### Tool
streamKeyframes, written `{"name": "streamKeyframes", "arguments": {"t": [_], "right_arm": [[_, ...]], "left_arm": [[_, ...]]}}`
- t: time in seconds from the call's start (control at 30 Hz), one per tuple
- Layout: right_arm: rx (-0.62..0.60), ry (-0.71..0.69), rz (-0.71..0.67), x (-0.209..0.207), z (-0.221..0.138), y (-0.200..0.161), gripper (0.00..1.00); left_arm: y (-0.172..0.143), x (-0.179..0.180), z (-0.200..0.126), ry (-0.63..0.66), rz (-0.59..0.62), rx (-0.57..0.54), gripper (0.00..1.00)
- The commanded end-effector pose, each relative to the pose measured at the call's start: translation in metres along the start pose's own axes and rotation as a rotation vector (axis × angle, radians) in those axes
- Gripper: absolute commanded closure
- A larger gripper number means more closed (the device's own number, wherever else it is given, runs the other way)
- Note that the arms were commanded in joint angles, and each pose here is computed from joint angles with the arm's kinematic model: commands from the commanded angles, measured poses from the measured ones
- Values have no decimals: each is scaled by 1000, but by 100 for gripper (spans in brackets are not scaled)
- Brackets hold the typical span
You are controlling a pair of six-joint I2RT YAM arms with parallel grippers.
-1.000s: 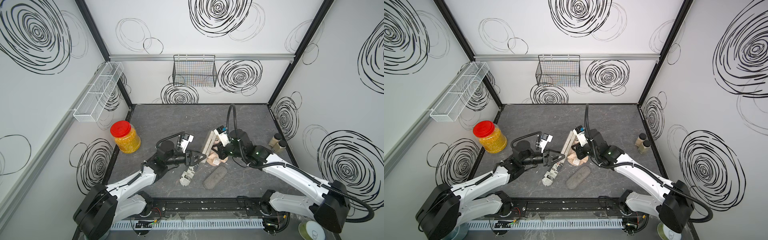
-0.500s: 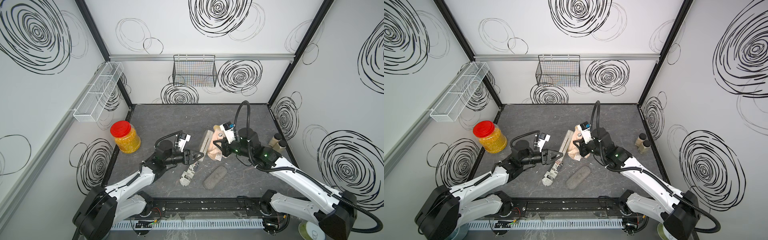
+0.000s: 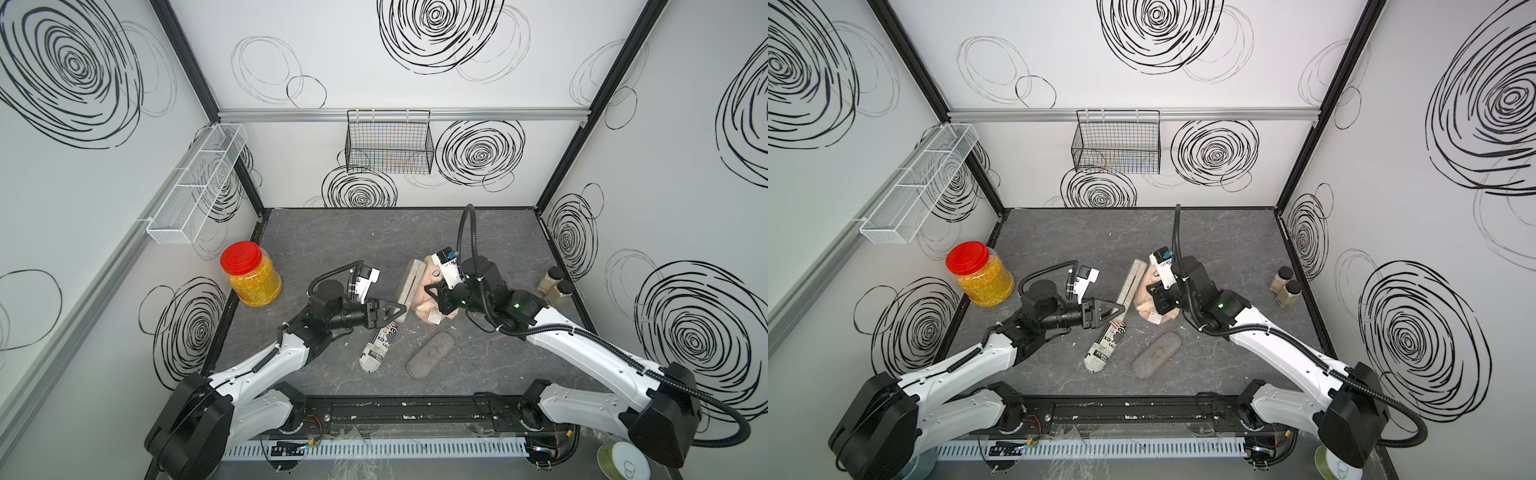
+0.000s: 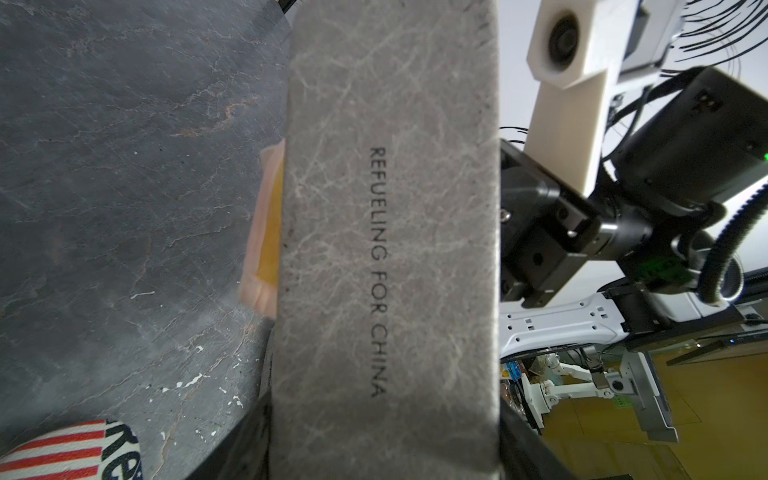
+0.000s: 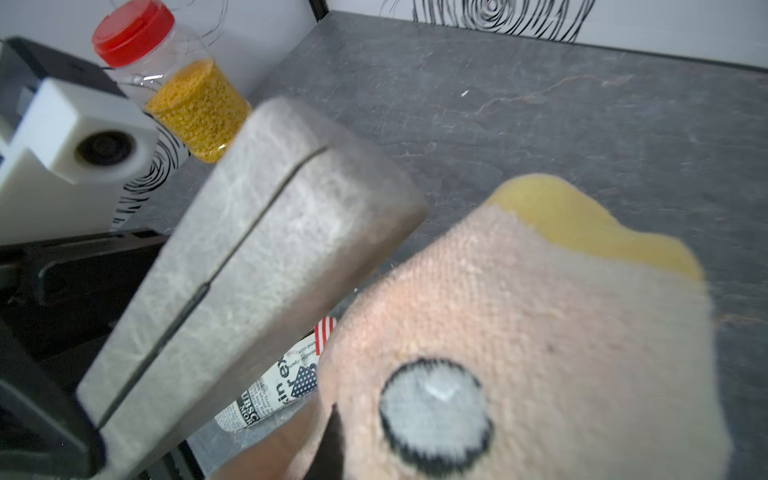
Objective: Wipe the eyeglass case
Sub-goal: Wipe the dirt from the eyeglass case.
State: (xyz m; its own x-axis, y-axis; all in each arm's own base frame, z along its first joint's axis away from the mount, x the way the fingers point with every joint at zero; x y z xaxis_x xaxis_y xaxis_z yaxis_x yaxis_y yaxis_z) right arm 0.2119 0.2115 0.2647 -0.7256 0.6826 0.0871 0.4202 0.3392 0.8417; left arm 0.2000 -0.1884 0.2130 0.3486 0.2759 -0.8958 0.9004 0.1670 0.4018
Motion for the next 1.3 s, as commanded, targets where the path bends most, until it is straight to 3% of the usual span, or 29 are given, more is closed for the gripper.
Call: {"name": "streamKeyframes", "arguments": {"t": [0.0, 0.1, 0.17, 0.23, 0.33, 0.4, 0.83, 1.0, 1.07, 1.27], "right_arm": [[-126, 40, -17, 4, -15, 23, 98], [-146, 239, -61, 23, -17, 23, 97], [-149, 262, -59, 26, -19, 22, 98], [-141, 148, -36, 15, -18, 21, 98], [-120, -133, 36, -13, -24, 22, 99], [-137, -209, 64, -25, -31, 24, 99], [-380, 305, 172, -44, -79, 66, 97], [-378, 541, 182, -37, -81, 74, 96], [-345, 517, 215, -41, -73, 71, 96], [-220, 185, 313, -75, -44, 50, 98]], "left_arm": [[4, -13, -2, -63, 75, -19, 39], [3, -13, -1, -68, 78, -12, 39], [2, -11, -1, -67, 79, 0, 39], [1, -11, -1, -65, 83, 9, 39], [1, -15, -2, -77, 103, 10, 39], [1, -16, -3, -83, 111, 11, 39], [-12, -50, 5, -254, 209, 62, 37], [-10, -53, 9, -262, 218, 64, 37], [-9, -53, 10, -260, 220, 64, 37], [-11, -54, 11, -259, 224, 73, 36]]}}
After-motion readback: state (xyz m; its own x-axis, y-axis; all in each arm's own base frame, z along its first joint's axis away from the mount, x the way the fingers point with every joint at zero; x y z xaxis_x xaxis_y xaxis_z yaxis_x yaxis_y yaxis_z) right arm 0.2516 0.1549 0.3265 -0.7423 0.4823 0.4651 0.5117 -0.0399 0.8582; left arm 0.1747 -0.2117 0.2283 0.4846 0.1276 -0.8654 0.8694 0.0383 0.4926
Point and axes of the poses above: each gripper's point midway between its finger pads, its own z axis out along the fingers, its own x axis along the line the jaws close on, y = z × x, the point moved 8 cm from there along -z, back along the fingers, and after that the axes turned 10 degrees about -z, right-handed, at the moved point
